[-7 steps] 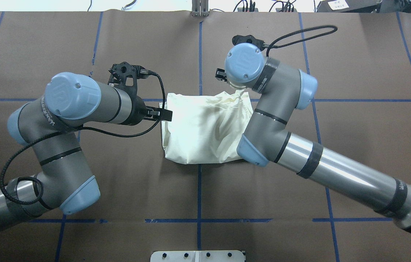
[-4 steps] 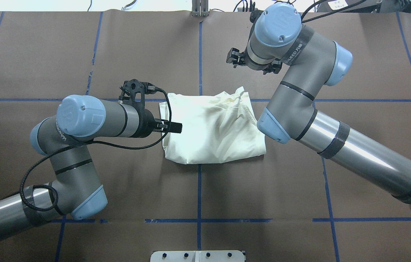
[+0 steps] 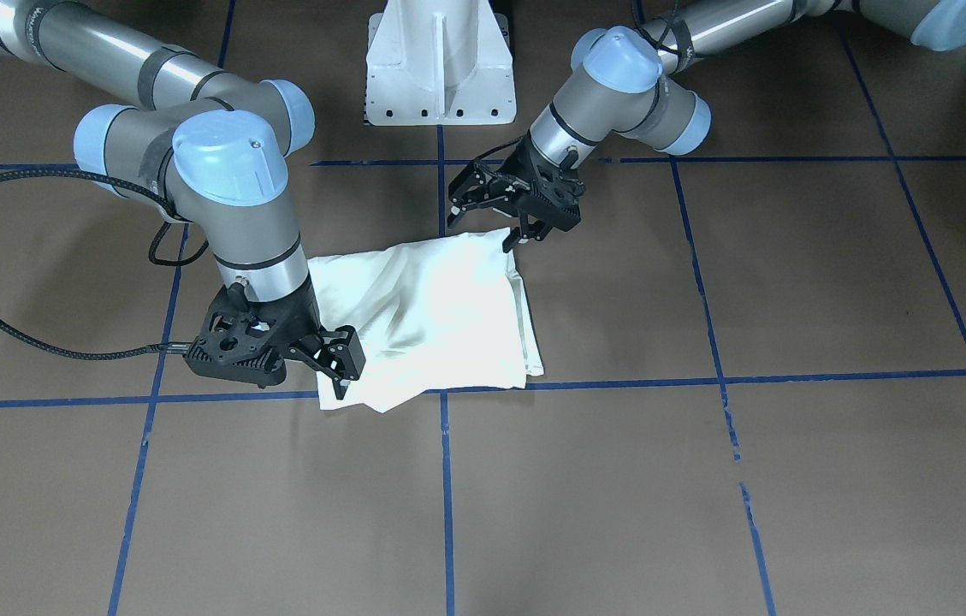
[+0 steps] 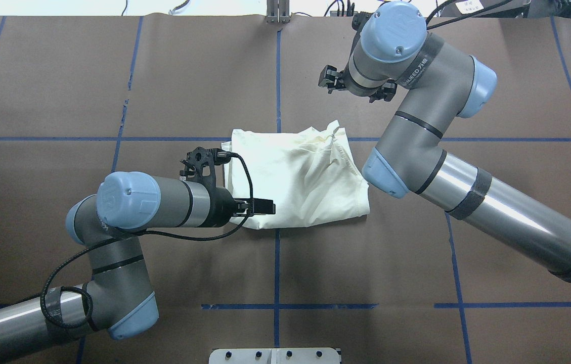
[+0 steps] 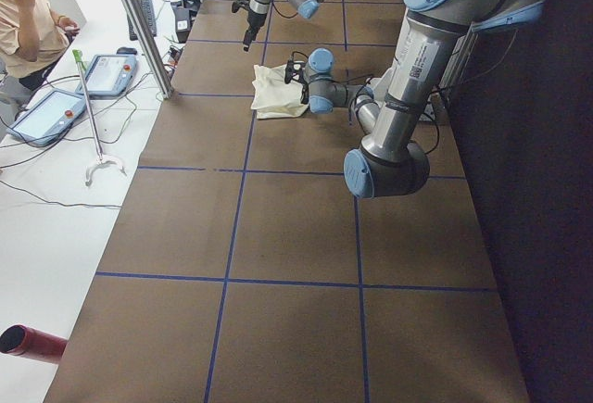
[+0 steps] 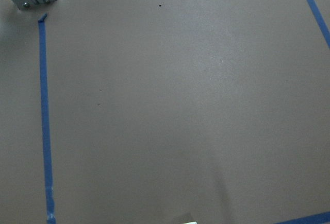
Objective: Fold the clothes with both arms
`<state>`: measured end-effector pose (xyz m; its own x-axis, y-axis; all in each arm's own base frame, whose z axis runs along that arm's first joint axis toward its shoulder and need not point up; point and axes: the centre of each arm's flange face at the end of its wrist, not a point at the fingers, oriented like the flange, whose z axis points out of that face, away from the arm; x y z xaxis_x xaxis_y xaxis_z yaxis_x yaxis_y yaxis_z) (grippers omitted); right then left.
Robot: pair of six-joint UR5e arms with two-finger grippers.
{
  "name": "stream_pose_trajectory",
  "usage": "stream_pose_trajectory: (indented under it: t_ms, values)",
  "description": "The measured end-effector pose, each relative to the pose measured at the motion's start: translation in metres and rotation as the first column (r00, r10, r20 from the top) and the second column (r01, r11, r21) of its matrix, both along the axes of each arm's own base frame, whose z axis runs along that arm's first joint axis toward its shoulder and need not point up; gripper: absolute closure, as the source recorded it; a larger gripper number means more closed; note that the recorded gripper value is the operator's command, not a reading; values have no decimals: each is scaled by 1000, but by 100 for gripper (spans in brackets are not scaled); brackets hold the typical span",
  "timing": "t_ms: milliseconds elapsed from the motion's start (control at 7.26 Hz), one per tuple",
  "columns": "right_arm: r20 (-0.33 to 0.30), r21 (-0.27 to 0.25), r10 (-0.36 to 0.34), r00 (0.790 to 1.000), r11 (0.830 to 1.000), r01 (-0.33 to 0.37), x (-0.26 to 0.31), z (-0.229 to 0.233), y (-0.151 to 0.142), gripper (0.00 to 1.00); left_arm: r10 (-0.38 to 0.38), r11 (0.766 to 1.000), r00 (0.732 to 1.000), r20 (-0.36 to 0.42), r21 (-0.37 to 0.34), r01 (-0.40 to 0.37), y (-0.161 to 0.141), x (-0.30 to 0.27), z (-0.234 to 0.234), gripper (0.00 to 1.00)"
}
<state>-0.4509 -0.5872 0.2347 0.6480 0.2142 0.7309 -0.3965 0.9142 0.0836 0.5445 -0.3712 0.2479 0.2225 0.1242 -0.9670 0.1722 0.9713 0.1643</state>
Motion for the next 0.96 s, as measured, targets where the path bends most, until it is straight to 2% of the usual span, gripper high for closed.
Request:
stream_pose_trajectory:
  t_ms: [965]
  values:
    - [-8,-3,2,1000,1000,-2,1,10,1,0,10,1000,999,52,-28,-9,3,14,31,0]
